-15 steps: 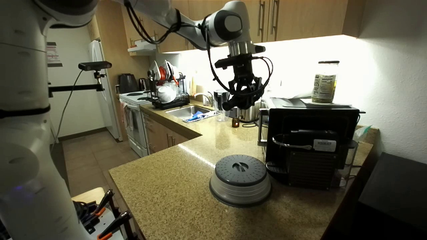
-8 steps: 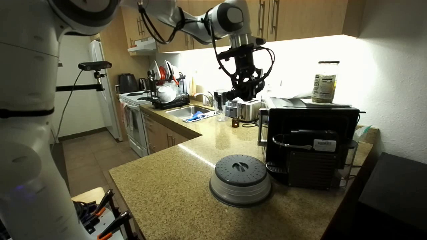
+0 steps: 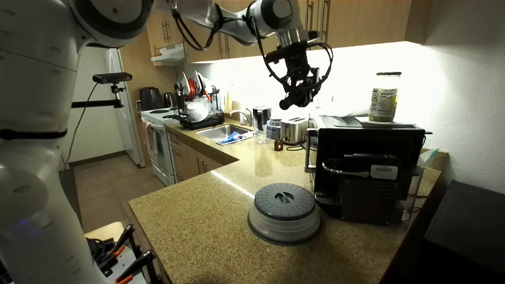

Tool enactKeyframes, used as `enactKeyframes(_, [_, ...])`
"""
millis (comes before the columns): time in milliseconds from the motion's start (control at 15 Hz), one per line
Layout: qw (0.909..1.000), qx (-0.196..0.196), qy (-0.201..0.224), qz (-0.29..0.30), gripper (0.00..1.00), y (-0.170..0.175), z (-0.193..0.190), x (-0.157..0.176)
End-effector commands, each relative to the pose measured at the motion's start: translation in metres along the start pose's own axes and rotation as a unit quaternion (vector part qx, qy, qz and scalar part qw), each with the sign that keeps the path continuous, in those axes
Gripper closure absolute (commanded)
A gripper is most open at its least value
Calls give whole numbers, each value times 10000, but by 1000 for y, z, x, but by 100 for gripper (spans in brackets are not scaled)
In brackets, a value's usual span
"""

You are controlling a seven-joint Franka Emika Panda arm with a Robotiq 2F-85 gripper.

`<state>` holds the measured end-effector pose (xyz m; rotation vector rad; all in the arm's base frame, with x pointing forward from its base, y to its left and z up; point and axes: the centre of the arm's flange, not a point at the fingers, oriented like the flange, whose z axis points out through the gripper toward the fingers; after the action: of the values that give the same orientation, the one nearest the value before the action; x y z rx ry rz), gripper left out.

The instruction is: Take the umbrella and put it on the counter

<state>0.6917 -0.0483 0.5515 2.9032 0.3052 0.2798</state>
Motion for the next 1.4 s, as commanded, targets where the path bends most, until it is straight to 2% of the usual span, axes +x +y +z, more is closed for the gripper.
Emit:
enactKeyframes(0, [9988,-174,452,-30,86,5,1,7])
enactKeyframes(267, [9963,-271,816,-24,86,10,8,14])
enactKeyframes(667, [9965,-265,729,314,86,33,8,49])
enactKeyframes(1333, [9979,-283,516,273,86,33,34,64])
